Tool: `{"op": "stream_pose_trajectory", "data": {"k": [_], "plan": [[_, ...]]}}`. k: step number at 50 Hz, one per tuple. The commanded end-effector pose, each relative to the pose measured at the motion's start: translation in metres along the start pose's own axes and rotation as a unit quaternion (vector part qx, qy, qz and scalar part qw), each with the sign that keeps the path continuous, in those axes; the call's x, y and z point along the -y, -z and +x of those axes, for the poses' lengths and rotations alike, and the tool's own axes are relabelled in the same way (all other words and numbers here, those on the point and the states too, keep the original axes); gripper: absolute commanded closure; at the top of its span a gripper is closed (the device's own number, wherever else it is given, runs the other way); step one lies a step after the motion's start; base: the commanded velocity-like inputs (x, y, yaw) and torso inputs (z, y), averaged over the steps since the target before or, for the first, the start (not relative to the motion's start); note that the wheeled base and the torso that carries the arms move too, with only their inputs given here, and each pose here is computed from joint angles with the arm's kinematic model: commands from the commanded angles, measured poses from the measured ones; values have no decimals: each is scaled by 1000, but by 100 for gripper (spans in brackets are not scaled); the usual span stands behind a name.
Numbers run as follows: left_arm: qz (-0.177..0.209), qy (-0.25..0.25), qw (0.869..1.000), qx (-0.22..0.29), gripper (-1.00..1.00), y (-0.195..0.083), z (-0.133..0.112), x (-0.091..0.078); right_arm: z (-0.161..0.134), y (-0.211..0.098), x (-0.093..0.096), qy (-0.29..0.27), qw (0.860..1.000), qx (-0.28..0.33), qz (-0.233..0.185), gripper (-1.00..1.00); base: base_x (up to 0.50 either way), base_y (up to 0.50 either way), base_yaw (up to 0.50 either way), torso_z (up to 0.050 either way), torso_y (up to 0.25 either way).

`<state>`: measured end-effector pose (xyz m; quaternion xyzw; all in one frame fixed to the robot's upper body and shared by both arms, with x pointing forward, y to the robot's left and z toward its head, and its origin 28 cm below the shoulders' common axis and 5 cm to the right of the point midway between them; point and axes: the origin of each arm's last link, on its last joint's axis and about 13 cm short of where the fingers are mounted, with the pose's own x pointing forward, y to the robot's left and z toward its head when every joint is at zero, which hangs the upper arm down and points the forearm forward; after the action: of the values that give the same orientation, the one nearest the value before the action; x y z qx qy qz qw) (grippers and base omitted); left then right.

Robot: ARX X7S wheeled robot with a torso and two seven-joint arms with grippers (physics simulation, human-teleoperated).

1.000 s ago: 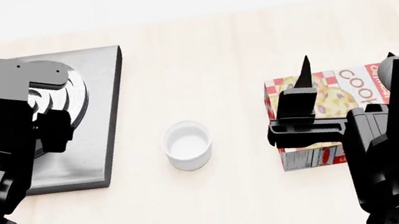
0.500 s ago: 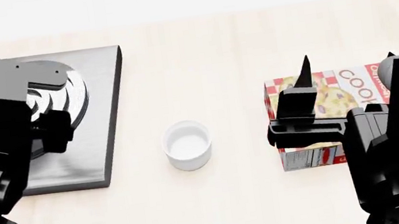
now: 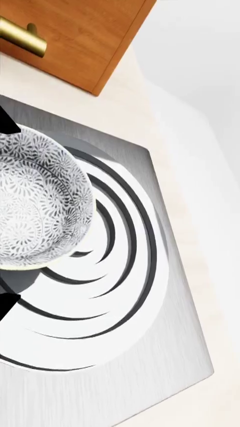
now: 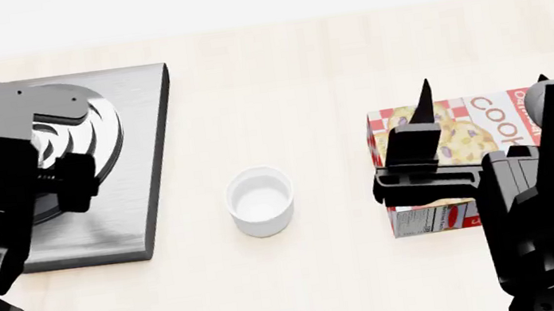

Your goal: Pick the akita bowl on the stove and place it on the plate.

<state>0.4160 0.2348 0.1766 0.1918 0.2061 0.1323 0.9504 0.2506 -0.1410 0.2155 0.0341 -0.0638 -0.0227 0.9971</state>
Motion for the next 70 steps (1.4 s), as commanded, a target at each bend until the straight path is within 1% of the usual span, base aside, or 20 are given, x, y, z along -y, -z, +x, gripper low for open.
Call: {"op": "stream_pose_trajectory", "data": {"k": [1,19,20,38,48,55,57,58,59,60,61,62,63,65,66,67,68,70], "plan": [[0,2,1000,-4,-100,1,1,-3,1,1,0,0,1000,0,0,-100,0,0,0,0,0],[4,3,1000,-4,-100,6,2,-3,1,2,1,0,1000,-1,0,-100,0,0,0,0,0],[0,0,1000,-3,100,6,3,-3,1,2,1,0,1000,-1,0,-100,0,0,0,0,0],[0,5,1000,-1,100,8,2,0,2,4,1,0,1000,-1,-1,-100,0,0,0,0,0],[-4,4,1000,-1,100,6,2,-3,2,4,1,0,1000,-1,0,-100,0,0,0,0,0],[-26,-14,999,16,100,-2,3,-7,2,4,1,0,1000,-1,0,-100,0,0,0,0,0],[-37,-12,999,28,100,-7,2,-8,2,4,1,0,1000,-1,0,-100,0,0,0,0,0],[-62,-16,997,47,100,-18,0,-11,2,4,1,0,1000,-1,0,-100,0,0,0,0,0],[-72,-9,996,53,100,-23,-1,-12,2,4,1,0,1000,-1,-1,-100,0,0,0,0,0],[-86,8,994,72,100,-31,-5,-15,1,3,1,1,1000,0,1,-100,0,0,0,0,0],[-88,11,993,83,100,-35,-6,-16,1,3,1,0,1000,0,1,-100,0,0,0,0,0],[-100,25,989,105,100,-44,-11,-18,0,3,1,0,1000,0,1,-100,0,0,0,0,0],[-105,32,987,114,100,-47,-14,-19,0,3,1,1,1000,0,1,-100,0,0,0,0,0],[-99,42,985,137,100,-53,-19,-21,0,3,1,1,1000,-1,0,-100,0,0,0,0,0],[-102,47,981,156,100,-62,-23,-24,0,3,1,1,1000,-1,0,-100,0,0,0,0,0],[-99,54,980,164,100,-65,-26,-26,0,3,1,2,1000,-1,0,-100,0,0,0,0,0],[-89,70,974,195,100,-74,-34,-29,1,3,1,2,1000,-1,0,-100,0,0,0,0,0],[-86,82,969,219,100,-81,-42,-32,1,4,1,1,1000,-2,0,-100,0,0,0,0,0]]}}
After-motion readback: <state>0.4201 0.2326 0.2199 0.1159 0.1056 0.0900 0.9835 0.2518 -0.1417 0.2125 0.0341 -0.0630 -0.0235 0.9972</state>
